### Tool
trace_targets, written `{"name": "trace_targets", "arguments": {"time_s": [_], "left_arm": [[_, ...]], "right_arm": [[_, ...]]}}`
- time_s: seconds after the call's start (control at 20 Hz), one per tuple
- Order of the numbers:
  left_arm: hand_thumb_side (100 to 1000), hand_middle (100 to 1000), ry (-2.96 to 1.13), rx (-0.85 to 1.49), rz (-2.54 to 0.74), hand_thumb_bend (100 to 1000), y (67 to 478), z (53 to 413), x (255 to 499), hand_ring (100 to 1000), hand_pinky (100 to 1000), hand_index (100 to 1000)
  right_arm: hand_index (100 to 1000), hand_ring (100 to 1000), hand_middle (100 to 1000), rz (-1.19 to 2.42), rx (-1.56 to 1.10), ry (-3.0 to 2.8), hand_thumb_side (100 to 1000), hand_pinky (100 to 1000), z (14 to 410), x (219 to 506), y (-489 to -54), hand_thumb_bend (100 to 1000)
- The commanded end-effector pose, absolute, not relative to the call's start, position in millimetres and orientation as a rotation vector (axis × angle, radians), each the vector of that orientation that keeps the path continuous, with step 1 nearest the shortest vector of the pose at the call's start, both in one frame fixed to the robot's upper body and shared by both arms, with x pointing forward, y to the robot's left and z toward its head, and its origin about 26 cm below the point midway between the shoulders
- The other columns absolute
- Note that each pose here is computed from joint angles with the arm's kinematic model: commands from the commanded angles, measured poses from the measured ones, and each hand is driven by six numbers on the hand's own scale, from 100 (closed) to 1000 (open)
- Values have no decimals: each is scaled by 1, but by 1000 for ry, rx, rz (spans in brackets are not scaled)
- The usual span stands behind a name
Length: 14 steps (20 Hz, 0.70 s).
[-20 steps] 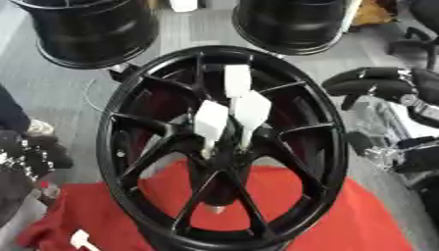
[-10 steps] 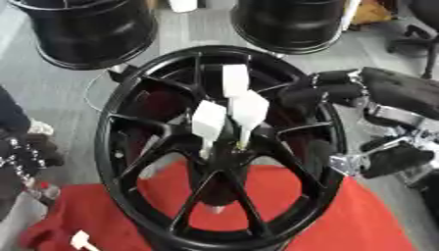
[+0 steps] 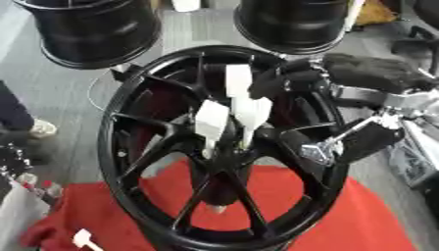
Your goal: Pull the pin out of the wheel hub.
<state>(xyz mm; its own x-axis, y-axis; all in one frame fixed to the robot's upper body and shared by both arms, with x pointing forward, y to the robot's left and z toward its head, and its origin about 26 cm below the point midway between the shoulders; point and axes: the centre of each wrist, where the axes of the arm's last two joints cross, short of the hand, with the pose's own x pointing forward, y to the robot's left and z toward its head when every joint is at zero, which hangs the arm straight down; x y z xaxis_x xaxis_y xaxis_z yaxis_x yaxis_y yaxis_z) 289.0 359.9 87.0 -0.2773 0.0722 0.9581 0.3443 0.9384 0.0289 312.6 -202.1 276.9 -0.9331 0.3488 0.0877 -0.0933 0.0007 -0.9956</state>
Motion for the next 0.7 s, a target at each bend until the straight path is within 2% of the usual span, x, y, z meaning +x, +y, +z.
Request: {"name": "trace_targets", "arguments": {"time_s": [0.05,0.25,0.7], "left_arm": [[949,620,-1869,-288,-286,154,363,97,289,645,723,751],[950,620,-1867,-291,-289,155,362,97,290,645,723,751],[953,615,-1863,-312,-295,155,358,95,292,645,722,752]], "right_arm": [[907,560,853,2023,-294,-1948,331,650,292,316,-205,100],[899,550,833,2041,-297,-1894,358,648,300,324,-206,100],[887,498,807,2040,-304,-1735,356,632,304,350,-220,100]]}}
